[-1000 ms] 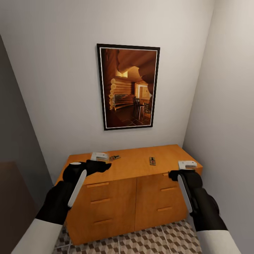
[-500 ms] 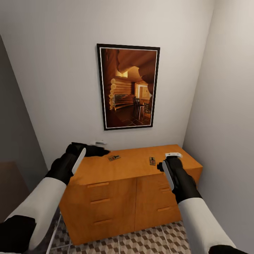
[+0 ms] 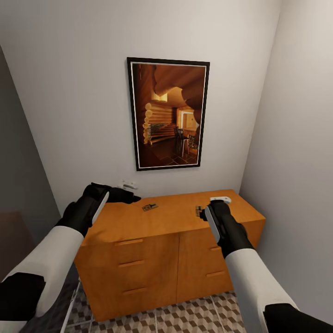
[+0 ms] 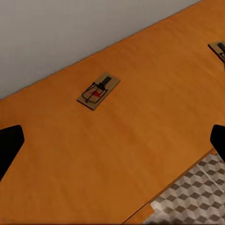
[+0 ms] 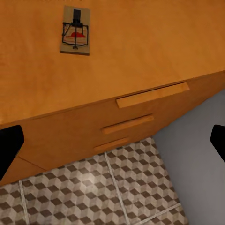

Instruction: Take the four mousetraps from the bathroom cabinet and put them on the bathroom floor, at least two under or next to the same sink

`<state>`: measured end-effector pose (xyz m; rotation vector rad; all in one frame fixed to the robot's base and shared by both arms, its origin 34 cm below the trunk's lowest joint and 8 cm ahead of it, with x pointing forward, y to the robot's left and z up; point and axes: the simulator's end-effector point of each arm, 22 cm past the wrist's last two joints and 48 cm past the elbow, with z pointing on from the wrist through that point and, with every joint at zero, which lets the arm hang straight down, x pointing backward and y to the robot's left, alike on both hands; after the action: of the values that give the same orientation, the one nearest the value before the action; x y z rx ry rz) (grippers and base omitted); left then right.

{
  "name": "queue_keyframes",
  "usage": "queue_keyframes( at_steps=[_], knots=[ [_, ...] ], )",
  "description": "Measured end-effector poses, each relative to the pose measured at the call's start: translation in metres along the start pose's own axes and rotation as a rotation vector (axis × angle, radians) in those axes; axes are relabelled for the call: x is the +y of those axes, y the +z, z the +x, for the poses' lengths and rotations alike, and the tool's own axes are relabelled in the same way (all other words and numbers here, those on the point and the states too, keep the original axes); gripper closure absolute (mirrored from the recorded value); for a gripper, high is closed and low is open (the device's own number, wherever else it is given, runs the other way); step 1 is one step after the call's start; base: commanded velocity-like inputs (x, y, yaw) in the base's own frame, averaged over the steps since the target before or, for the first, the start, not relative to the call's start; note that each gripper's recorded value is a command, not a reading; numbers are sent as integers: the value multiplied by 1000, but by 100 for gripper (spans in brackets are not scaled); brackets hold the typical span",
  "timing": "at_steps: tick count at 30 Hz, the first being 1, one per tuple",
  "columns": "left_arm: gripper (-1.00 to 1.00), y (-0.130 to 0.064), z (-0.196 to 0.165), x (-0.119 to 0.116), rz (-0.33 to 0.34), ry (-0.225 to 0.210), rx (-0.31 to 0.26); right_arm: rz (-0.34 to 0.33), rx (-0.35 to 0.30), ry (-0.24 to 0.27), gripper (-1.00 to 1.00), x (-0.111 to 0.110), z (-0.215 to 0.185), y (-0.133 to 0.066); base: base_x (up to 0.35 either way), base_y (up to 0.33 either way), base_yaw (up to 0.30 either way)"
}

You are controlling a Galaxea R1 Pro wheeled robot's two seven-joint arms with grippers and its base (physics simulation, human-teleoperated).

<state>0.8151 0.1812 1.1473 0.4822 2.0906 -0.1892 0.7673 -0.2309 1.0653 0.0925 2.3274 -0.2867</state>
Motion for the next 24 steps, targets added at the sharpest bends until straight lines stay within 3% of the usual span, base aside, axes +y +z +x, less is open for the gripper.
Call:
queue_keyframes(
  at_steps=[9,24],
  knots=[
    [-100,2,2,2,-23,22,12,-8,0,-1,-100,6,-1,-2,67,0,0],
    [-100,10,5,6,-99,19,19,-2,-4,-3,-100,5,-1,-2,290,0,0]
  ],
)
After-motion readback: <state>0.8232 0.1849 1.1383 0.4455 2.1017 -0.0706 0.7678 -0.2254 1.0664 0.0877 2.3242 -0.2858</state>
